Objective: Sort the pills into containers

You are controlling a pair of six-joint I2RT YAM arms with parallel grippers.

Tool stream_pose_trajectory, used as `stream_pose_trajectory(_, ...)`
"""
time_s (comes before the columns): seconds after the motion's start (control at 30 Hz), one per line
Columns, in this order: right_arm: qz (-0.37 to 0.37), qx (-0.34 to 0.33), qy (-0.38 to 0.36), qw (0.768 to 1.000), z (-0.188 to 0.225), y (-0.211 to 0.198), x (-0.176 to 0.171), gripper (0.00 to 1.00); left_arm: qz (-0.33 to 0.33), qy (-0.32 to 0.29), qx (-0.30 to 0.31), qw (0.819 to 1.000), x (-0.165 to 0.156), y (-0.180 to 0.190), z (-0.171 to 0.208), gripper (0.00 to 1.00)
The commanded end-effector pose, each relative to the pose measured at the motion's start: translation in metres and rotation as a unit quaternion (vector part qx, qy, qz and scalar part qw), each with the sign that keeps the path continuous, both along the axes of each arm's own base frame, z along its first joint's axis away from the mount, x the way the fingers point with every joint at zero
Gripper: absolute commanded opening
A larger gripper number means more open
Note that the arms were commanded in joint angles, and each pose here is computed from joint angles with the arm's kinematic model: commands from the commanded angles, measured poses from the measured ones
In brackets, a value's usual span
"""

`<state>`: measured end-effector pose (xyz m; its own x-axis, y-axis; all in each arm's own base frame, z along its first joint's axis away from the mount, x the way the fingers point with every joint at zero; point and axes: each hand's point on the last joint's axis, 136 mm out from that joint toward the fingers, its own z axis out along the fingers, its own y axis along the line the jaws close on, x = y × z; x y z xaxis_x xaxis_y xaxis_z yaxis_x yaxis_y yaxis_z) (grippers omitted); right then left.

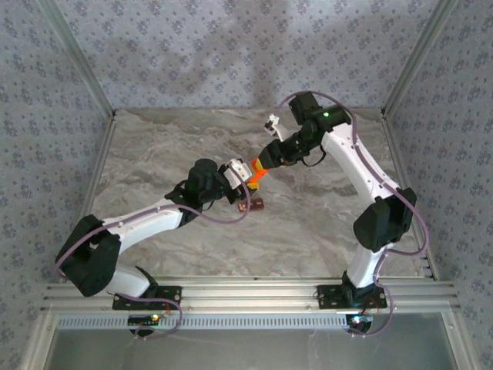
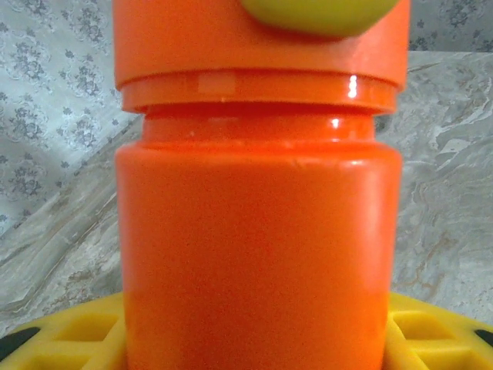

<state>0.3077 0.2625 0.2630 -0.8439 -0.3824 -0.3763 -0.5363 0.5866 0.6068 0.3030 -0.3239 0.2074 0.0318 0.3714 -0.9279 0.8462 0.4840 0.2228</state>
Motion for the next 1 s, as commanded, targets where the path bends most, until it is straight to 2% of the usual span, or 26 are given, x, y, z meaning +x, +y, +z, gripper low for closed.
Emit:
stream_pose_trajectory(0.0,-0.015,0.008,0.045,0.999,-0.006,0.015,-0.007,0.28,-0.017,-0.085,-0.083,0.993,-0.001,-0.010,0.076,0.00)
stream_pose_trajectory(0.2,-0.038,-0.018,0.076,0.996,-0.019,0.013,-0.007,0.27,-0.017,-0.086,-0.079,0.993,0.000,-0.012,0.076,0.00)
stream_pose_trajectory(0.4,-0.056,-0.004,0.077,0.995,-0.013,0.018,-0.007,0.29,-0.014,-0.086,-0.078,0.993,0.002,-0.011,0.075,0.00)
stream_pose_trajectory(0.97,-0.098,0.032,0.057,0.993,0.013,0.009,0.005,0.55,-0.010,-0.082,-0.078,0.993,0.003,-0.012,0.073,0.00)
